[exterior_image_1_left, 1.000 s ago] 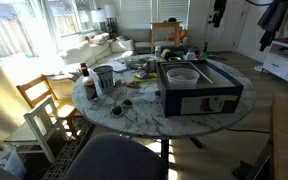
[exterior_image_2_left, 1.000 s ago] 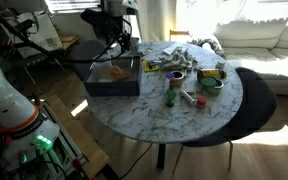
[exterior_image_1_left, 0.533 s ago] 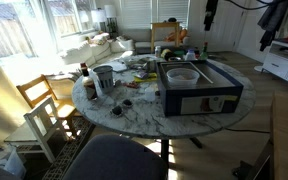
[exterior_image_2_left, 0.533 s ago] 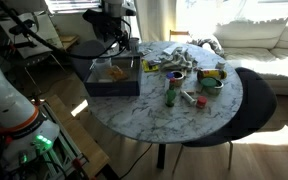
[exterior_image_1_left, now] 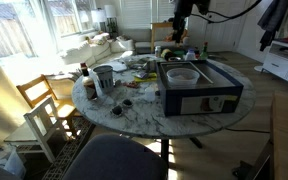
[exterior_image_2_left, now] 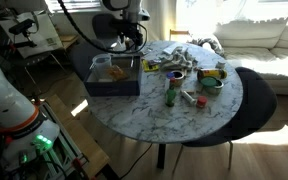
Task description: Pick up the two white and purple packets with a green lid and put them in the clear storage container one by one
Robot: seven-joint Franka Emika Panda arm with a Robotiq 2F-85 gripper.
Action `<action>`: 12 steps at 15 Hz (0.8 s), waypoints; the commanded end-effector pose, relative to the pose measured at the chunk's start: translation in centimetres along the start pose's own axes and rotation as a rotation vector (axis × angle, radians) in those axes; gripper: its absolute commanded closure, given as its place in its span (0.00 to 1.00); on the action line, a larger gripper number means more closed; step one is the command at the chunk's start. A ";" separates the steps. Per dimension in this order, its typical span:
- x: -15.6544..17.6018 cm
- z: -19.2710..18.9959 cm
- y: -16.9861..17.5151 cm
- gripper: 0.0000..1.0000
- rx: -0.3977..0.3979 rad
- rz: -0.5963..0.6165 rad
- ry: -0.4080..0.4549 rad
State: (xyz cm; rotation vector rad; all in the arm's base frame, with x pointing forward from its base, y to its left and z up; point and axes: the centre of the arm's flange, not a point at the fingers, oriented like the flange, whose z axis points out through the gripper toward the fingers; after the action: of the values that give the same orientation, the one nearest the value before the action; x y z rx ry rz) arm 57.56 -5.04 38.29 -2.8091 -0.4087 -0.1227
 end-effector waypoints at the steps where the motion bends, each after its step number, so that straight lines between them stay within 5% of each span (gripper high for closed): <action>1: 7.2 1.7 4.1 0.00 -0.069 0.119 0.069; 7: 15.4 6.9 6.2 0.00 -0.185 0.361 0.177; 12: 19.0 11.5 7.2 0.00 -0.235 0.561 0.186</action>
State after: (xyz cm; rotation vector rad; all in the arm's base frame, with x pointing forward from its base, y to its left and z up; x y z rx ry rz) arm 73.75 -3.72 29.91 -2.9684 0.3310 -0.3389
